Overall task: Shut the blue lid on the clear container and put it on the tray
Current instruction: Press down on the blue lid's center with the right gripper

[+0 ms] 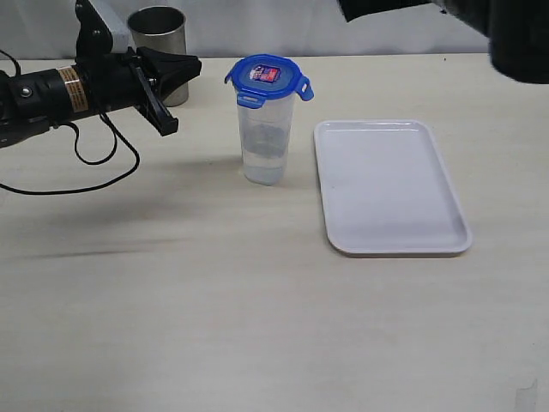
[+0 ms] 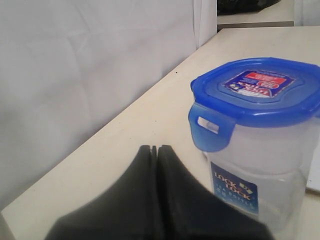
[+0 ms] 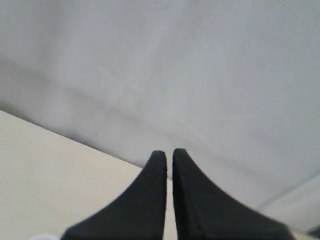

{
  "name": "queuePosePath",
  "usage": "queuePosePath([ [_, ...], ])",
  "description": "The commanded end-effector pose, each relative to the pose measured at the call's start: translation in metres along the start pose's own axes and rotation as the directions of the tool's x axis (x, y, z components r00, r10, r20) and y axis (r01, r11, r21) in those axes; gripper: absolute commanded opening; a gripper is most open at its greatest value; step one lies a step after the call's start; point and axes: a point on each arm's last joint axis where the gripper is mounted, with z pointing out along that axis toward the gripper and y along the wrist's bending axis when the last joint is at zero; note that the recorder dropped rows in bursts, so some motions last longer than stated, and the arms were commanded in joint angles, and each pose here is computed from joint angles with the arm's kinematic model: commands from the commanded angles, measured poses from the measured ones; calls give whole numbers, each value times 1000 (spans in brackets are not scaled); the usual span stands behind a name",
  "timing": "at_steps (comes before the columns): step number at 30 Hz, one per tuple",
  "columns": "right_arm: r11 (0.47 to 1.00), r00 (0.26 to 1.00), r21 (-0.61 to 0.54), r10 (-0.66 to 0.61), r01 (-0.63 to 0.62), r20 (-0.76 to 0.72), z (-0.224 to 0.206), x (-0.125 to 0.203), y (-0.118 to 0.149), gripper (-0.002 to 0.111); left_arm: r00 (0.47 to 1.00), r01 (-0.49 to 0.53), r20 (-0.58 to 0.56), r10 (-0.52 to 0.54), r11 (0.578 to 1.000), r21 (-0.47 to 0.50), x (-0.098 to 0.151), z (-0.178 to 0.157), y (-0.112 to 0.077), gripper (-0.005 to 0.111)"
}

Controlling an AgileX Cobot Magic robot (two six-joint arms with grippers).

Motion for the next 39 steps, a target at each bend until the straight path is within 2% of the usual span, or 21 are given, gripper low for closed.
queuePosePath([
  [1, 999, 936, -26, 29, -40, -351, 12, -18, -16, 5, 1000, 6, 12, -6, 1000, 3, -1, 1, -1, 0],
  [2, 984, 907, -136, 44, -111, -419, 15, -23, -14, 5, 1000, 14, 9, -14, 1000, 4, -1, 1, -1, 0],
  [3, 938, 889, -318, -20, -142, -457, 19, -37, -12, 5, 1000, 22, 9, -22, 1000, 4, -1, 1, -1, 0],
  [4, 897, 891, -408, -37, -170, -452, 18, -46, -8, 5, 1000, 22, 9, -22, 1000, 4, -1, 1, -1, 0],
  [5, 813, 905, -539, -36, -220, -424, 14, -63, 0, 5, 1000, 22, 9, -22, 1000, 4, -1, 1, -1, 0],
  [6, 753, 919, -614, -34, -236, -394, 15, -73, 11, 5, 1000, 22, 9, -22, 1000, 4, -1, 1, -1, 0],
  [7, 736, 917, -633, -39, -242, -397, 19, -76, 18, 5, 1000, 22, 9, -22, 1000, 4, -1, 1, -1, 0],
  [10, 711, 869, -661, -146, -241, -473, 43, -62, 54, 5, 1000, 22, 9, -22, 1000, 4, -1, 1, -1, 0],
  [14, 706, 819, -669, -228, -234, -527, 68, -35, 85, 5, 1000, 20, 8, -21, 1000, 6, -1, 1, -1, 0],
  [18, 720, 802, -663, -264, -206, -536, 77, -23, 92, 5, 1000, 20, 8, -21, 1000, 6, -1, 1, -1, 0],
  [25, 725, 834, -663, -242, -184, -496, 84, -24, 96, 5, 1000, 20, 8, -21, 1000, 6, -1, 1, -1, 0],
  [31, 720, 808, -668, -272, -190, -523, 96, -7, 109, 5, 1000, 16, 13, -16, 1000, 15, -1, 1, -2, 0],
  [39, 723, 784, -669, -310, -173, -538, 96, -1, 109, 5, 1000, 12, 10, -12, 1000, 21, -1, 1, -2, 0],
])
